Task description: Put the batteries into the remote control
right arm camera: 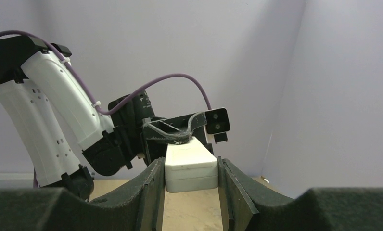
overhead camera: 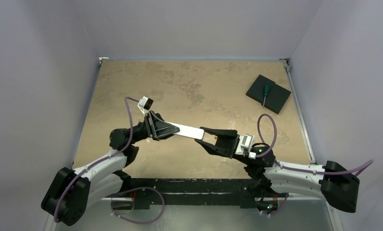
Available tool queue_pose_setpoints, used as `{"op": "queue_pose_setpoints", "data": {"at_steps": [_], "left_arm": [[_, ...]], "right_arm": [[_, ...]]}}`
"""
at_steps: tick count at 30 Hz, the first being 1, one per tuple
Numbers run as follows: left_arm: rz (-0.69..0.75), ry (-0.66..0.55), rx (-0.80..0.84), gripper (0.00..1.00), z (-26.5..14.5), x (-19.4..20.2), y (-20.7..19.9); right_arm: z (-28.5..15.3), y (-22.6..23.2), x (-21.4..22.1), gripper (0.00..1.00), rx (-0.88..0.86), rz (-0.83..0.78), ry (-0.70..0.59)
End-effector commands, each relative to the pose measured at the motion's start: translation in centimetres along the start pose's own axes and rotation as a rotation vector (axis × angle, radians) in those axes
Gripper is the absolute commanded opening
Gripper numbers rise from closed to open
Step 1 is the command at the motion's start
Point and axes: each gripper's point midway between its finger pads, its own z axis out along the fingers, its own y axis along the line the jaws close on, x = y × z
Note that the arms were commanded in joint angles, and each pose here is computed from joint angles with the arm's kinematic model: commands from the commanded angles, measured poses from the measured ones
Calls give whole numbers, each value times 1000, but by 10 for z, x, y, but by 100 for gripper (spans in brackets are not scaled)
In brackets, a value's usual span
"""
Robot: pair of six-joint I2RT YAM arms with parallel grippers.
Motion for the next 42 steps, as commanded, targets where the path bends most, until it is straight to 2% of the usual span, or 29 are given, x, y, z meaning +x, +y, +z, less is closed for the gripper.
{"op": "queue_pose_setpoints", "data": {"at_steps": [1,4,6,9,16,26,35,39,42], "left_arm": [[87,24,69,0,-3,7,-14],[89,15,61,0,-3,6,-10],[91,6,48,0,-2,4,-7],[101,-7,24,0,-2,1,-1],[120,-13,-1,0,2,-4,3],[146,-18,-55,0,5,-10,17],[188,-12,-135,0,5,-13,36],[217,-13,-176,0,4,-15,45],[237,-13,-208,0,3,-16,51]], "right_arm": [[2,-8,-3,5,41,-18,3],[0,-10,-3,17,54,-11,10],[0,-13,-1,31,68,2,29],[2,-15,4,46,82,19,85],[3,-10,12,66,59,67,184],[3,3,30,78,-7,127,360],[2,-25,34,81,184,186,508],[2,-25,33,81,201,223,534],[-1,-34,33,86,282,259,543]]}}
